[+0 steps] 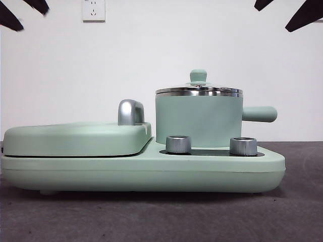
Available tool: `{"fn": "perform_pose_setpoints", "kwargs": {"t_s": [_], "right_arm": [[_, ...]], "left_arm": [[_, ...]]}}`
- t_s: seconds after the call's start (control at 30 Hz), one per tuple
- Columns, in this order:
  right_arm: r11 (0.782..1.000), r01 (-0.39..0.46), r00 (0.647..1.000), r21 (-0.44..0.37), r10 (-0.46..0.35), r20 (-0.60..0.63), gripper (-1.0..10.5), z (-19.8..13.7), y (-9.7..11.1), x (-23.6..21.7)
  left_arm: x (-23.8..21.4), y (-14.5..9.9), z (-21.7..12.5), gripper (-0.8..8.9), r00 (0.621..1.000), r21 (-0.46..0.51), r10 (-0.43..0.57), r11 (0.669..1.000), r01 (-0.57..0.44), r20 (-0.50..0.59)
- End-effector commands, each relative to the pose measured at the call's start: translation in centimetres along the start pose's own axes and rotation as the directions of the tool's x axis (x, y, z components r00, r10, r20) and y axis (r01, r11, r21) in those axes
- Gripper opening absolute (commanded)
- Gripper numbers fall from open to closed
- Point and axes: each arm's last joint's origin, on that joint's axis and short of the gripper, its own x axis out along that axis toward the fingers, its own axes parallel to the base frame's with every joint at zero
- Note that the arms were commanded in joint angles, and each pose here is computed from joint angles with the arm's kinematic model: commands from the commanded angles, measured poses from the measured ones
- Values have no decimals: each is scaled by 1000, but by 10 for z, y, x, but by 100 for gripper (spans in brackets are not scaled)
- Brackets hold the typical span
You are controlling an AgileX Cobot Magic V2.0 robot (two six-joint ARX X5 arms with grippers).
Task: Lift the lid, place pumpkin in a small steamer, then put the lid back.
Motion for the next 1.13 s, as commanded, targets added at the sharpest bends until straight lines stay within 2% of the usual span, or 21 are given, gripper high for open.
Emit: {"fn": "perform_pose_setpoints", "kwargs": {"t_s": [0.03, 0.07, 0.1, 0.27, 0.8, 0.93, 1.0, 1.13], "right_arm": [[1000, -6, 1000, -12, 6, 2, 108, 2, 1, 0], [1000, -5, 1000, -17, 5, 3, -31, 2, 1, 0], [1000, -4, 1000, -20, 4, 9, 34, 3, 1, 1], [999, -46, 999, -13, 46, 23, 13, 3, 3, -1], [999, -35, 998, -18, 36, 47, 13, 6, 3, -1], [999, -35, 998, -18, 36, 47, 13, 6, 3, -1], [999, -35, 998, -19, 36, 47, 13, 6, 3, -1], [999, -35, 998, -19, 36, 47, 13, 6, 3, -1]], "left_arm": [[-6, -1, 2, 47, 1000, 7, -6, 1000, 6, 19], [-8, -1, 2, 19, 1000, 5, -8, 1000, 8, 29], [-8, -1, 3, 2, 999, 20, -9, 1000, 9, 39], [-10, -1, 5, 7, 998, 26, -2, 1000, 0, 58], [-11, -1, 4, 7, 998, 25, -1, 1000, 0, 64], [-22, 8, -2, 7, 992, 38, 54, 998, -58, 115], [-23, 18, -15, 7, 977, -6, 118, 993, -118, 180], [-14, 48, -63, 7, 878, -124, 328, 945, -304, 348]]}}
